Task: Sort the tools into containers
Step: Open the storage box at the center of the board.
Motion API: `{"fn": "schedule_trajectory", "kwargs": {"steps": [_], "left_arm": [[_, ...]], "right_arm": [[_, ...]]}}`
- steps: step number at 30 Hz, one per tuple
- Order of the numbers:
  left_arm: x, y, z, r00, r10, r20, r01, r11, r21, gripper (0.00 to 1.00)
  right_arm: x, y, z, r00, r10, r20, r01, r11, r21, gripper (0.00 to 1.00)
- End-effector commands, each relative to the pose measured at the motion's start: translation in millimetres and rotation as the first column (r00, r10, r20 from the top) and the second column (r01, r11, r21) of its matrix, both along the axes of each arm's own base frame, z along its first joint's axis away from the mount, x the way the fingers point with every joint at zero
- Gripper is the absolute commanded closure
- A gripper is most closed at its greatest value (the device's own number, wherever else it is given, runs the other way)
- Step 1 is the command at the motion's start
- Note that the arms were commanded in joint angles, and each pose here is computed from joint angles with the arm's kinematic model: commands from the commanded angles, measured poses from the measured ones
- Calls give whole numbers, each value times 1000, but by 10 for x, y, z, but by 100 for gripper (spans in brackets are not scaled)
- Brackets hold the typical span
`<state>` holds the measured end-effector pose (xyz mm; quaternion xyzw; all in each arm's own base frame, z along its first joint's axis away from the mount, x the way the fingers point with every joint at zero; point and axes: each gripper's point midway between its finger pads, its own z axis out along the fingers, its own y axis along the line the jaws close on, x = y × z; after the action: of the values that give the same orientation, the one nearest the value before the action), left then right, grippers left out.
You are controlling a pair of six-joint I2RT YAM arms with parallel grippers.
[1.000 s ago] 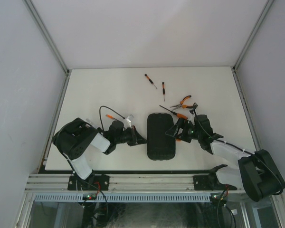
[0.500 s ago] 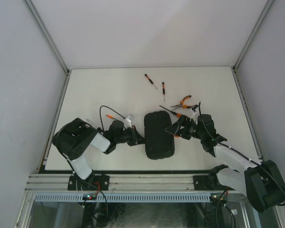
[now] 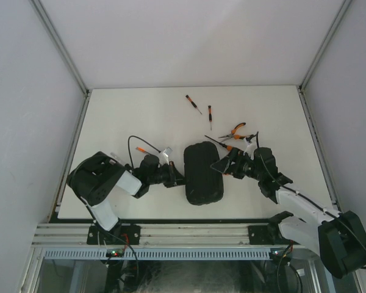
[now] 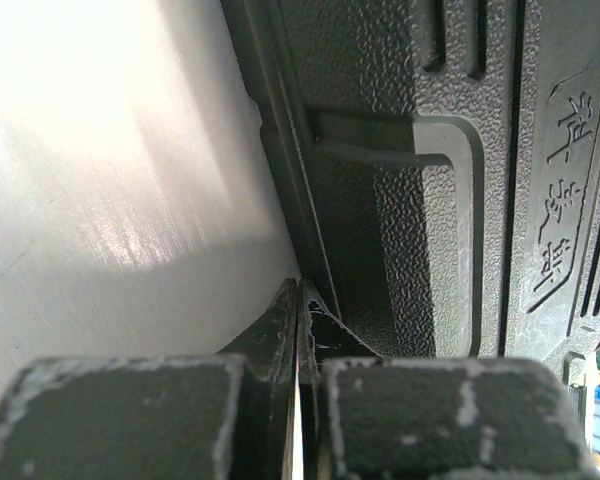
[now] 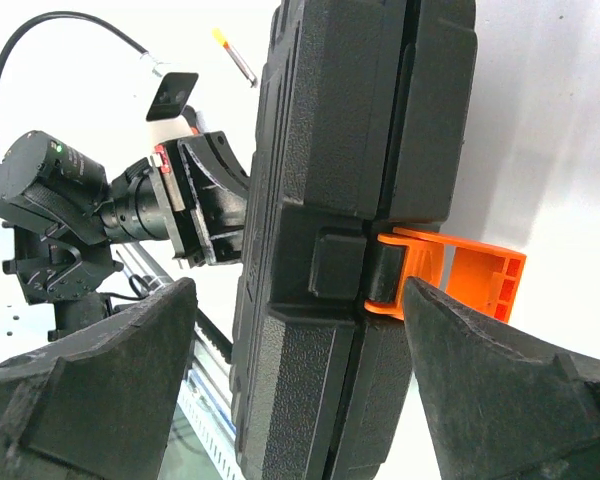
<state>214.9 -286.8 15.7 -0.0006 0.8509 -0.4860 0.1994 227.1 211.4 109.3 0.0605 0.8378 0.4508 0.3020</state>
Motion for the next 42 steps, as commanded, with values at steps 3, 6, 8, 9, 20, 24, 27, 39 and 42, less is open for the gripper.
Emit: {"fn": "schedule_trajectory", "kwargs": {"steps": [3,6,8,9,20,24,27,39,42], "left_arm": [[123,-178,247,996,-28,86,32,998,-48,100],[125,-177,247,996,-27,87,32,998,-47,100],[126,-177,245,996,-27,87,31,998,-47,100],[122,-177,244,996,-28,86,33,998,-47,100],[125,-177,245,996,-28,86,32,998,-47,100],[124,-183,250,996,-30,88,34,998,-48,100],[123,-183,245,996,-29,86,33,998,-47,100],[125,-186,251,996,-28,89,33,998,-48,100],[119,-191,249,996,-31,89,35,998,-48,100]], "right_arm": [[-91,258,414,994,96,60,-101,991,91,18],[-105,285,460,993,100,69,-106,990,94,18],[-116,301,482,992,103,74,-110,989,95,18],[-118,307,497,992,104,76,-111,989,97,18],[-160,413,644,987,124,102,-135,984,113,18],[-170,449,679,986,131,108,-143,983,116,18],[-182,474,702,984,136,111,-149,981,123,18],[-218,644,767,979,169,118,-185,972,142,18],[-221,693,773,977,180,116,-195,971,140,18]]}}
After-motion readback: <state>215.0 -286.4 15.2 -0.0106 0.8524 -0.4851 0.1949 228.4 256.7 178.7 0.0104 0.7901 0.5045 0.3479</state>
